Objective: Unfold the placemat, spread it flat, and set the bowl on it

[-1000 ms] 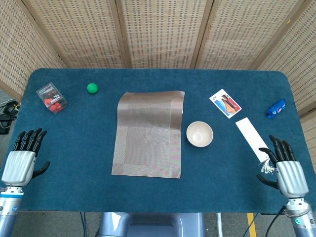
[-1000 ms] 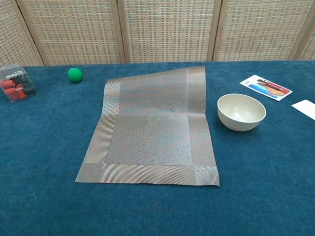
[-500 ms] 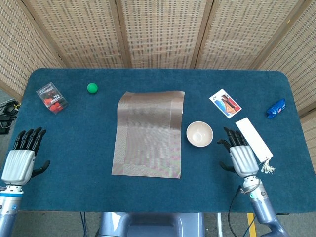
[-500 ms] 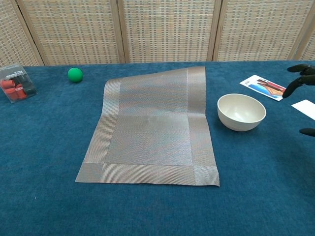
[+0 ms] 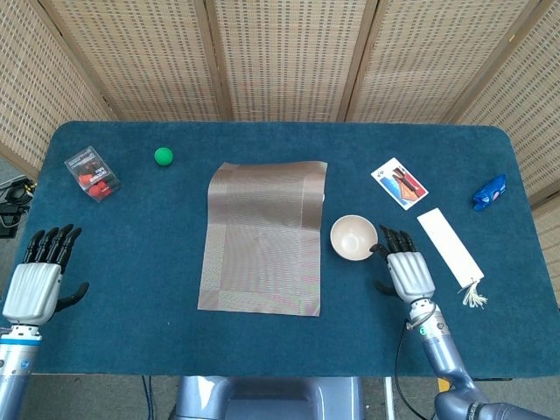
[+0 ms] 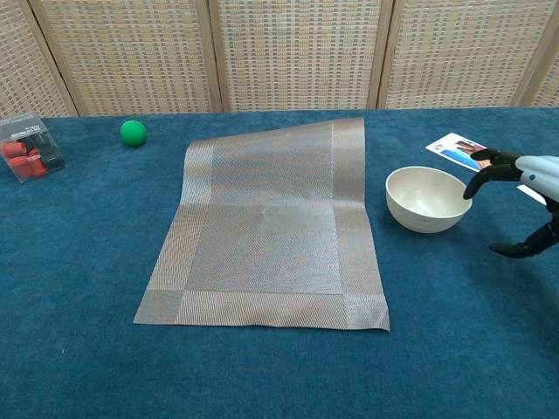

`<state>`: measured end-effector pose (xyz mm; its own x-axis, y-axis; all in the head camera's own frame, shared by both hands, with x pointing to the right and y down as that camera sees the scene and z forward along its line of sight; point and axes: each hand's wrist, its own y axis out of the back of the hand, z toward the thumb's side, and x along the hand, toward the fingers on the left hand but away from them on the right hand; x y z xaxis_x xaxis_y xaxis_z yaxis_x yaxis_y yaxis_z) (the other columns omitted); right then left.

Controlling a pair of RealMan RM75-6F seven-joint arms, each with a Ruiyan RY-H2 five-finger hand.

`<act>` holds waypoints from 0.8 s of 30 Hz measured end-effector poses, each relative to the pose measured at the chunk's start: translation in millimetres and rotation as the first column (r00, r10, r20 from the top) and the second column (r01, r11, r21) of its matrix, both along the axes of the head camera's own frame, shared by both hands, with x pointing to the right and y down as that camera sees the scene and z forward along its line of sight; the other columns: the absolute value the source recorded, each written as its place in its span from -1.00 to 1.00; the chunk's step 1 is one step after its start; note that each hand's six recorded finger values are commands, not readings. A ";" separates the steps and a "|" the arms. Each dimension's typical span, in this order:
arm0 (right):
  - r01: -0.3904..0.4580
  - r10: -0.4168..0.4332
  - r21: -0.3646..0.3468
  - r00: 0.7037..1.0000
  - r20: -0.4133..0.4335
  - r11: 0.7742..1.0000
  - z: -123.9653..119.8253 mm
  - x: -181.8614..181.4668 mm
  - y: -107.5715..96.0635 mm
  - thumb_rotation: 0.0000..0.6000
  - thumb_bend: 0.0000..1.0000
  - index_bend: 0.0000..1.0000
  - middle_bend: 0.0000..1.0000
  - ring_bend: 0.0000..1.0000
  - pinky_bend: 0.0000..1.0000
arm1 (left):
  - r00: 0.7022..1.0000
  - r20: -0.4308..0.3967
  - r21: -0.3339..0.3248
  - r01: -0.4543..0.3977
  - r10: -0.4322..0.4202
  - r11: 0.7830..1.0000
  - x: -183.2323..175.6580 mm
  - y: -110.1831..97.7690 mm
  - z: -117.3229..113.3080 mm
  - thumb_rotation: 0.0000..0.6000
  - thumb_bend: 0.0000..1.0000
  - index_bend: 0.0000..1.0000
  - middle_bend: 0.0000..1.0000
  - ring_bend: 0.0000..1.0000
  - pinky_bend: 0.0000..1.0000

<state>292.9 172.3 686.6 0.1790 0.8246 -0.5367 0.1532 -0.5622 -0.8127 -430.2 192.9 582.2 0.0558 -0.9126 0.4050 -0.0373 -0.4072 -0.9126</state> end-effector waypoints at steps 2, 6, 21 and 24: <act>-0.002 0.002 0.000 1.000 0.007 1.000 3.4 -2.5 -2.2 1.00 -0.13 -0.30 -0.95 -1.00 -1.00 | 1.000 0.000 -0.005 0.001 -0.001 1.000 -0.1 -0.1 1.4 1.00 -0.47 -1.00 -1.00 -1.00 -1.00; -0.001 0.001 -0.002 1.000 0.014 1.000 9.8 -6.3 -5.5 1.00 -0.10 -0.26 -0.94 -1.00 -1.00 | 1.000 -0.001 -0.012 0.004 -0.004 1.000 -0.2 -1.1 4.5 1.00 -0.47 -1.00 -1.00 -1.00 -1.00; -0.002 0.003 -0.021 0.999 0.037 1.000 34.8 -21.0 -17.4 1.00 -0.03 0.00 -0.81 -1.00 -0.90 | 1.000 0.001 -0.021 0.028 -0.028 0.999 -4.0 -8.5 11.1 1.00 -0.47 -1.00 -1.00 -1.00 -1.00; -0.004 0.004 -0.014 0.999 0.038 1.000 38.1 -22.8 -20.4 1.00 0.03 0.13 -0.75 -1.00 -0.83 | 0.999 0.003 -0.021 0.038 -0.038 0.999 -6.5 -9.9 12.4 1.00 -0.47 -1.00 -1.00 -1.00 -1.00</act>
<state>270.1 151.8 724.7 0.1964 0.8176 -0.5412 0.1863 -0.5730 -0.7981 -436.6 183.0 594.6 0.0203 -0.9054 0.4241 -0.0511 -0.4246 -0.9040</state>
